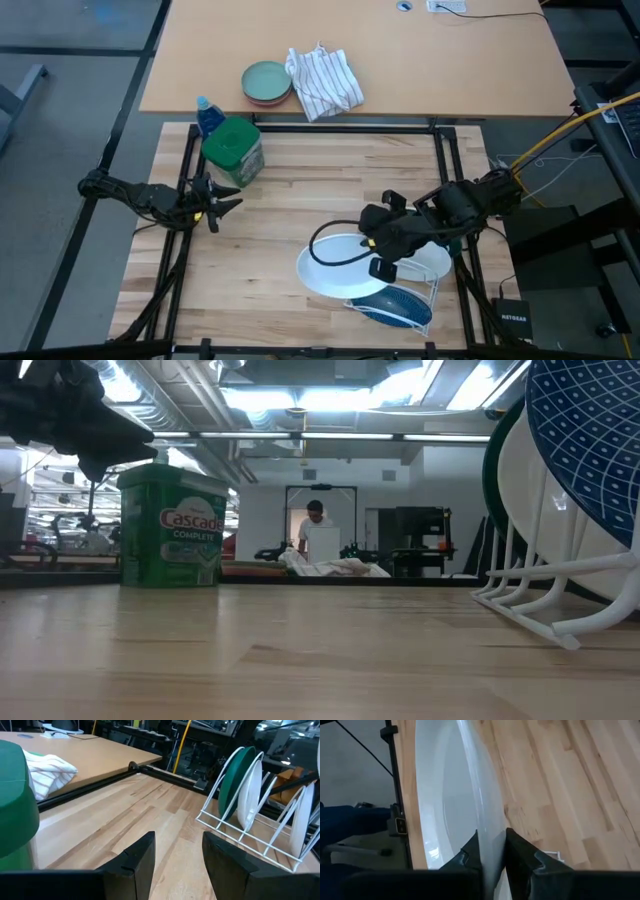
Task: Sort dishes
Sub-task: Put the white plate on the dish rack
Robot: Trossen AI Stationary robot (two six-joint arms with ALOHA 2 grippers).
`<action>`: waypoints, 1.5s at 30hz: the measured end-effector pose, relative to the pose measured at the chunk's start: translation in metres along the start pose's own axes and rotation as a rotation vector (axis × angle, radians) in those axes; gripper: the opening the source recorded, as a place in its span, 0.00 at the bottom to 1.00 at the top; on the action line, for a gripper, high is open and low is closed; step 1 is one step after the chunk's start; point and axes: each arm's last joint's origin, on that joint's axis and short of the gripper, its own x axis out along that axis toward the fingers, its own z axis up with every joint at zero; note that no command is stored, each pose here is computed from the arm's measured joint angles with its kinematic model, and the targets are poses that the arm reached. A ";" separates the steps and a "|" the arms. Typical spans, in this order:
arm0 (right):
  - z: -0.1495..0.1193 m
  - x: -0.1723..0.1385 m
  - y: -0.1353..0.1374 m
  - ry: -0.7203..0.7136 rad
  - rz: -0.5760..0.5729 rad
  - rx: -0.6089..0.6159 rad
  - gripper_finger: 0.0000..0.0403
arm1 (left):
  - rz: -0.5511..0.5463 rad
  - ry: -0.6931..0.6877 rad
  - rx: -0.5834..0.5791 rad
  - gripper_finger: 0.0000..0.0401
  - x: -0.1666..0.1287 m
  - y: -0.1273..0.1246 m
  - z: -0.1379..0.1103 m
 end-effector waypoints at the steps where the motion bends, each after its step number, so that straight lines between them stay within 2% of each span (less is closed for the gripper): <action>1: 0.000 0.000 0.000 -0.003 -0.004 0.001 0.12 | 0.003 0.003 -0.002 0.38 0.000 0.000 0.000; 9: 0.000 -0.005 -0.003 -0.022 -0.009 0.009 0.12 | 0.005 0.008 0.001 0.38 0.000 0.000 -0.001; 19: -0.008 -0.047 -0.023 -0.105 0.044 0.032 0.12 | 0.005 0.007 0.007 0.38 0.000 0.000 -0.001; 25: -0.017 -0.067 -0.039 -0.160 0.027 0.052 0.12 | 0.005 0.008 0.007 0.38 0.000 0.000 -0.001; 29: -0.029 -0.064 -0.048 -0.127 -0.009 0.069 0.12 | 0.008 0.014 0.011 0.38 0.000 0.001 -0.002; 37: -0.070 -0.053 -0.056 -0.030 -0.051 0.111 0.12 | 0.023 0.057 0.011 0.38 0.000 0.003 -0.007; 42: -0.089 -0.049 -0.059 -0.045 -0.095 0.165 0.12 | 0.031 0.075 0.006 0.38 0.000 0.003 -0.009; 45: -0.097 -0.042 -0.057 -0.032 -0.121 0.157 0.12 | 0.040 0.081 0.013 0.38 0.000 0.004 -0.010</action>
